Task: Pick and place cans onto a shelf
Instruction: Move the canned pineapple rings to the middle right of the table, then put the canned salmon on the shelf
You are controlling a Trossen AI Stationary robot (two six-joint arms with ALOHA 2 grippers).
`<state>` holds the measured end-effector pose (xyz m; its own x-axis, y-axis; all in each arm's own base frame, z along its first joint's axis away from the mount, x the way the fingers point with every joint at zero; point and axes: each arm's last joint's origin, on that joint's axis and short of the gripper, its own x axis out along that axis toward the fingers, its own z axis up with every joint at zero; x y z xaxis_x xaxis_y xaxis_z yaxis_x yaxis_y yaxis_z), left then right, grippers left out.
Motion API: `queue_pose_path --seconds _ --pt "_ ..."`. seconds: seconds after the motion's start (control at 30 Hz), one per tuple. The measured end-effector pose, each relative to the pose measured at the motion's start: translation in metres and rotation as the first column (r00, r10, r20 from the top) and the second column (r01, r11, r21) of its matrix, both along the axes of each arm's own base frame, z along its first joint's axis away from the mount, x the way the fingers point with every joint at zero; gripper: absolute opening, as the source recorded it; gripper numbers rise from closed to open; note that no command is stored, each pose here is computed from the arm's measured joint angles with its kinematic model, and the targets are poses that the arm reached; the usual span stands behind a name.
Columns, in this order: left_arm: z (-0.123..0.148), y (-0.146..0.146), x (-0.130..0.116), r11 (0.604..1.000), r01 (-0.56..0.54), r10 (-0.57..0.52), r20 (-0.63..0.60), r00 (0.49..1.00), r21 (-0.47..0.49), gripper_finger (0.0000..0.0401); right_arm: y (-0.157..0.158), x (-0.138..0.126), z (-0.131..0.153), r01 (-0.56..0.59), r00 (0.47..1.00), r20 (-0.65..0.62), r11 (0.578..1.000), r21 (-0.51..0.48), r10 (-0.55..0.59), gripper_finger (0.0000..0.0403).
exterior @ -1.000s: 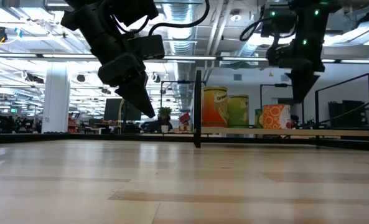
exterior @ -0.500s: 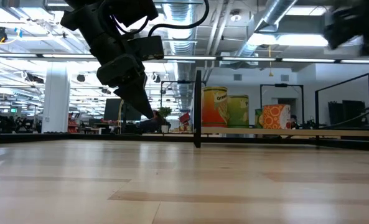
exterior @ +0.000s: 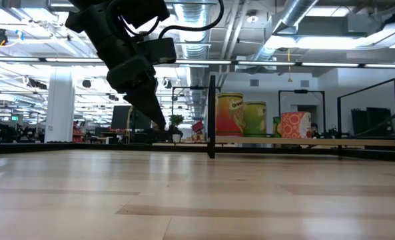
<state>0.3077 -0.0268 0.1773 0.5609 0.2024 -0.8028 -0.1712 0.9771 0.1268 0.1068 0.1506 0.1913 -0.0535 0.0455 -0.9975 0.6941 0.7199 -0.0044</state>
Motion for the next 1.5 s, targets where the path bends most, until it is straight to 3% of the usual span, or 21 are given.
queue_pose_path --seconds 0.27,0.6,0.9,1.1,1.2,1.3,1.4,1.5 --pt "0.000 -0.001 0.000 1.000 0.008 -0.008 -0.004 1.000 -0.018 0.0000 0.007 -0.004 -0.015 0.023 1.000 0.001 0.999 -0.042 -0.023 0.0081" --pt "0.000 -0.001 0.000 1.000 0.008 -0.008 0.000 1.000 -0.018 0.0000 -0.003 0.025 -0.039 -0.008 0.998 -0.069 0.987 -0.162 -0.003 0.0081" --pt "0.000 -0.001 0.000 1.000 -0.001 0.001 0.006 1.000 -0.026 0.0000 -0.052 0.068 -0.034 0.071 0.989 0.145 0.945 -0.320 -0.025 0.0081" --pt "0.000 -0.001 0.000 0.999 -0.002 0.003 0.006 1.000 -0.035 0.0000 -0.052 0.067 -0.014 0.047 0.980 0.197 0.973 -0.224 -0.002 0.0081" --pt "0.000 -0.001 0.000 0.999 -0.002 0.002 0.006 1.000 -0.035 0.0000 -0.037 0.061 0.003 0.030 0.962 0.271 0.984 -0.174 0.019 0.0081" --pt "0.000 -0.001 0.000 0.999 -0.002 0.002 0.006 1.000 -0.034 0.0000 -0.015 0.053 0.020 -0.064 0.937 0.336 0.993 -0.100 0.094 0.0081" --pt "0.000 -0.001 0.000 0.999 -0.001 0.001 0.006 1.000 -0.033 0.0000 0.011 0.038 0.027 -0.162 0.930 0.337 0.987 0.009 0.150 0.0081" --pt "0.000 -0.001 0.001 0.999 -0.001 0.001 0.008 1.000 -0.033 0.0000 0.031 0.023 0.021 -0.139 0.947 0.302 0.988 0.072 0.111 0.0081"
